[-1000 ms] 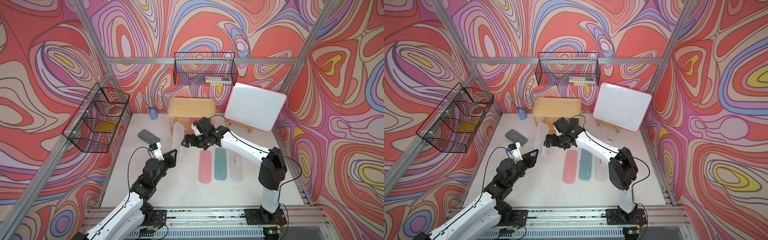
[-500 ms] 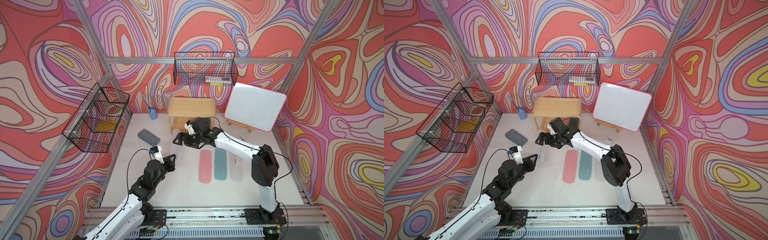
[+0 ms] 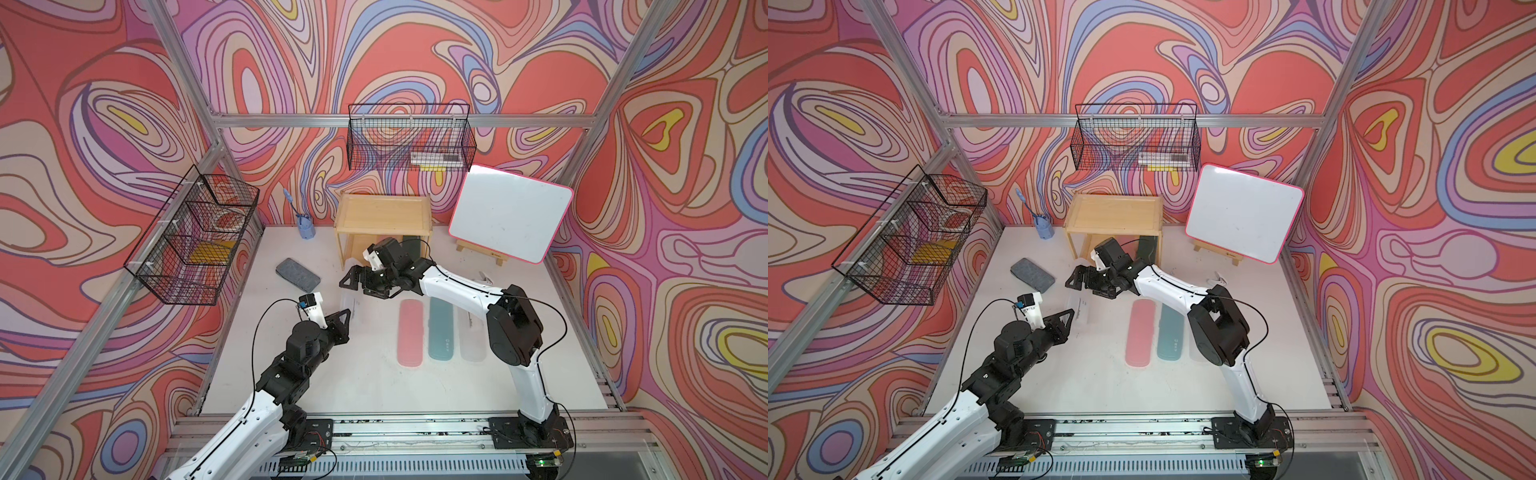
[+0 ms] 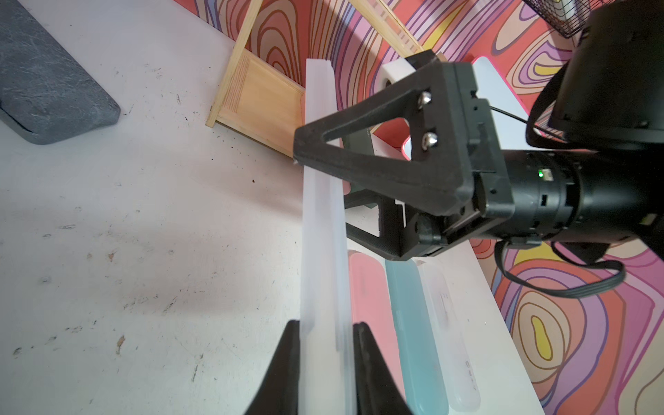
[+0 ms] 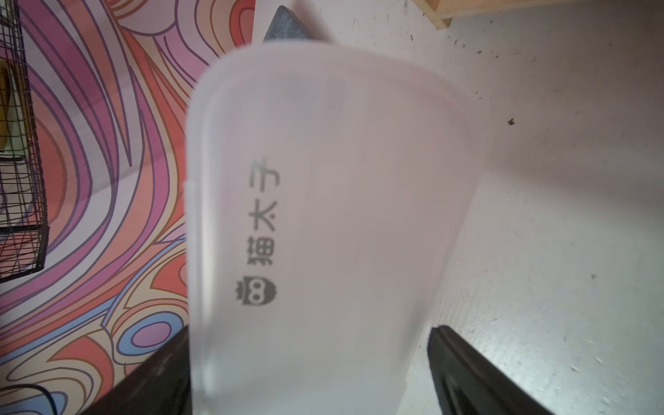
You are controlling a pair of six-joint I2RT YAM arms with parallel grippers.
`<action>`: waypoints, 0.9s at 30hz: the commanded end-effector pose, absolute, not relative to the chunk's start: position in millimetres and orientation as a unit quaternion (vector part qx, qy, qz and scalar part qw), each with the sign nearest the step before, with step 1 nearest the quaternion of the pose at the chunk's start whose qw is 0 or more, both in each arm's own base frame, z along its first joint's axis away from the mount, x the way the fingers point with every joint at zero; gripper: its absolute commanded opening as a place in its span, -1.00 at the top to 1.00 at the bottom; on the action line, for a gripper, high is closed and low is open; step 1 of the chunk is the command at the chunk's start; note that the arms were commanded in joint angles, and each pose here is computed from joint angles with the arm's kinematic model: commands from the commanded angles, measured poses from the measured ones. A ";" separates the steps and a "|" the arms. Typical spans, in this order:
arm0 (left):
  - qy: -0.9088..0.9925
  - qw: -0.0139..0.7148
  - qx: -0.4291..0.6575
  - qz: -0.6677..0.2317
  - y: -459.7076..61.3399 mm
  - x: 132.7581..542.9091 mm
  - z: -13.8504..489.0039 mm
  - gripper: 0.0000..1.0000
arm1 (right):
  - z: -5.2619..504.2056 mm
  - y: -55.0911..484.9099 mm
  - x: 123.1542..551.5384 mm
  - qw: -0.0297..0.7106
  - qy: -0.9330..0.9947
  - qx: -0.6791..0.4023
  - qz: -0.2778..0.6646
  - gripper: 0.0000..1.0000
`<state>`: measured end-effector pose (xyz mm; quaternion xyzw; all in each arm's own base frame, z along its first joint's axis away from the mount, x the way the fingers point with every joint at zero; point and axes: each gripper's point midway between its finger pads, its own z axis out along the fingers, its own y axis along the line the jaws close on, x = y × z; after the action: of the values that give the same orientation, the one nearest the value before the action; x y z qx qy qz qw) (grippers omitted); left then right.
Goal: Remove the pencil cases from the shelf
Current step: Pick up the pencil case from the shelf, then place the pencil case at the center of the board.
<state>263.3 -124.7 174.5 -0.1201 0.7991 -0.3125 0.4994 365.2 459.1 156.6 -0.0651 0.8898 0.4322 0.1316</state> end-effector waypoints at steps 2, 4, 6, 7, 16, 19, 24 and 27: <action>0.793 0.513 -0.115 -0.308 -122.6 262.9 178.8 0.81 | 156.1 470.0 364.9 0.126 0.881 -0.066 0.451 -0.96; 0.793 0.513 -0.115 -0.308 -122.6 262.9 178.2 0.81 | 156.4 470.5 364.3 0.125 0.881 -0.066 0.451 -0.93; 0.794 0.512 -0.115 -0.307 -122.5 263.2 176.8 0.81 | 156.0 469.4 364.6 0.127 0.883 -0.064 0.448 -0.81; 0.795 0.511 -0.115 -0.307 -122.9 263.1 176.5 0.80 | 155.7 469.2 364.6 0.127 0.883 -0.064 0.447 -0.75; 0.797 0.510 -0.119 -0.300 -120.6 263.4 173.1 0.50 | 149.7 459.4 364.0 0.136 0.899 -0.063 0.411 -0.37; 0.802 0.508 -0.125 -0.289 -116.5 263.5 170.6 0.03 | 147.0 445.1 365.2 0.151 0.913 -0.063 0.373 -0.36; 0.813 0.506 -0.145 -0.250 -102.1 262.0 164.5 -0.41 | 145.3 397.4 360.5 0.177 0.943 -0.078 0.273 -0.36; 0.823 0.499 -0.156 -0.221 -93.5 261.9 158.5 -0.45 | 143.3 350.5 350.1 0.176 0.961 -0.103 0.189 -0.36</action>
<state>262.3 -105.5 159.3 -0.1466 0.8138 -0.2603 0.4985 357.1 401.9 123.8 -0.0712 0.9463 0.2777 0.1493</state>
